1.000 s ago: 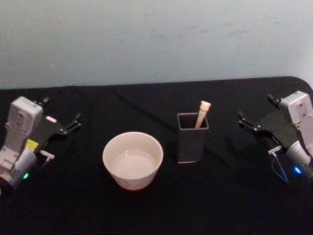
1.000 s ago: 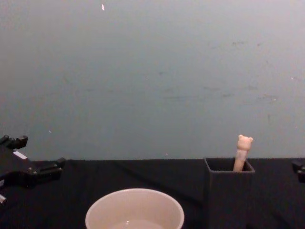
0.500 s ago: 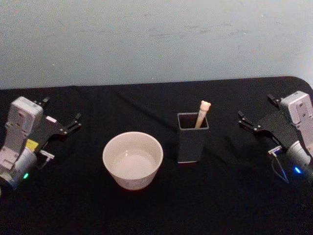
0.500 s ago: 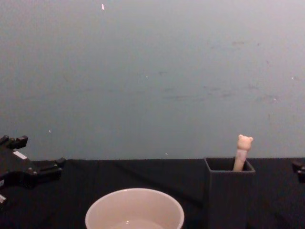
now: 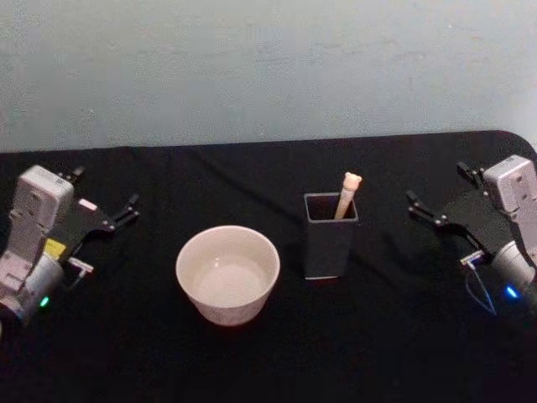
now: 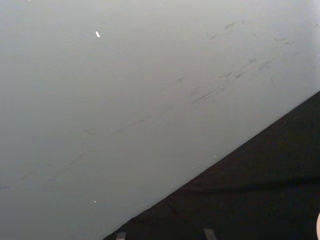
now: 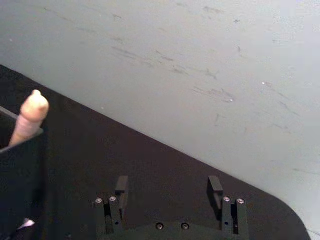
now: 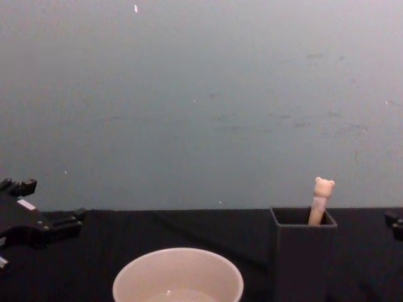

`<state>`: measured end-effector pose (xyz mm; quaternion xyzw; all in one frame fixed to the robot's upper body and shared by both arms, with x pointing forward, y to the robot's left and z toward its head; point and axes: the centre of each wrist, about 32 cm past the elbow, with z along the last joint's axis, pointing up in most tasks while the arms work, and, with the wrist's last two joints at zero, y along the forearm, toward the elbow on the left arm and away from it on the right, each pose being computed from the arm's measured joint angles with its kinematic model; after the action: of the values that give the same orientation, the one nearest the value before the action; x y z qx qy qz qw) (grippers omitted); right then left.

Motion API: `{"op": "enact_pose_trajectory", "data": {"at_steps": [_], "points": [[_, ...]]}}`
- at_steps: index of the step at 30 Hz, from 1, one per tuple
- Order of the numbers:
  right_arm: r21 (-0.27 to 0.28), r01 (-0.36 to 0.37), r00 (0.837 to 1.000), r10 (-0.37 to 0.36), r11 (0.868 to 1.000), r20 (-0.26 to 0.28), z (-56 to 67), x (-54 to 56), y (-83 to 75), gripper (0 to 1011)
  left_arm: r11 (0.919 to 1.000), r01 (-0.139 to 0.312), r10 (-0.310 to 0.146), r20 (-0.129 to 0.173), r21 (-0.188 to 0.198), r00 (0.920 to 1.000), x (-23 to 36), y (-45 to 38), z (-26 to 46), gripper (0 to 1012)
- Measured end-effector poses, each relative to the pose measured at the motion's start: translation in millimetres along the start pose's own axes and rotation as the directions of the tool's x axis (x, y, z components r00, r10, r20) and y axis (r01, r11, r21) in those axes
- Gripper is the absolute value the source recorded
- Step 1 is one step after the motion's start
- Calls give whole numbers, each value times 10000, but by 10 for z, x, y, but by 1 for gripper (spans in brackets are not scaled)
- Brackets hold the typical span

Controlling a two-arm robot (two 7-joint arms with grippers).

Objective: Pick up the stirring spoon with one hand, stir inside the cup, then place it back in its original position.

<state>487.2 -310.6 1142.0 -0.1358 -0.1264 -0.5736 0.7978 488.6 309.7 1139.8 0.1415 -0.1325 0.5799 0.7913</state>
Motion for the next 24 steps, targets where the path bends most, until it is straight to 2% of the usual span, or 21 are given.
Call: {"op": "enact_pose_trajectory", "data": {"at_steps": [7, 14, 18, 19, 20, 23, 24], "points": [[222, -616, 9967, 627, 9979, -513, 82, 38, -65, 1002, 10000, 1, -1, 0, 1, 10000, 0, 0, 0, 1001], [481, -1467, 9813, 1515, 9880, -1191, 167, 92, -131, 1002, 10000, 0, 0, 0, 0, 10000, 0, 0, 0, 1001], [717, -2325, 9521, 2420, 9700, -1867, 184, 162, -171, 1002, 10000, 0, 0, 0, 0, 10000, 0, 0, 0, 1001], [815, -2621, 9390, 2736, 9616, -2084, 183, 184, -182, 1002, 10000, 0, 0, 0, 1, 10000, 0, 0, 0, 1001], [815, -2621, 9390, 2736, 9616, -2084, 183, 184, -182, 1002, 10000, 1, -1, 0, 0, 10000, 0, 0, 0, 1001], [1184, -3361, 8992, 3557, 9344, -2547, 171, 229, -195, 1002, 10000, 1, -1, 0, 0, 10000, 0, 0, 0, 1001], [1248, -3472, 8922, 3684, 9295, -2614, 166, 235, -196, 1002, 10000, 1, -1, -1, 0, 10000, 0, 0, 0, 1001]]}}
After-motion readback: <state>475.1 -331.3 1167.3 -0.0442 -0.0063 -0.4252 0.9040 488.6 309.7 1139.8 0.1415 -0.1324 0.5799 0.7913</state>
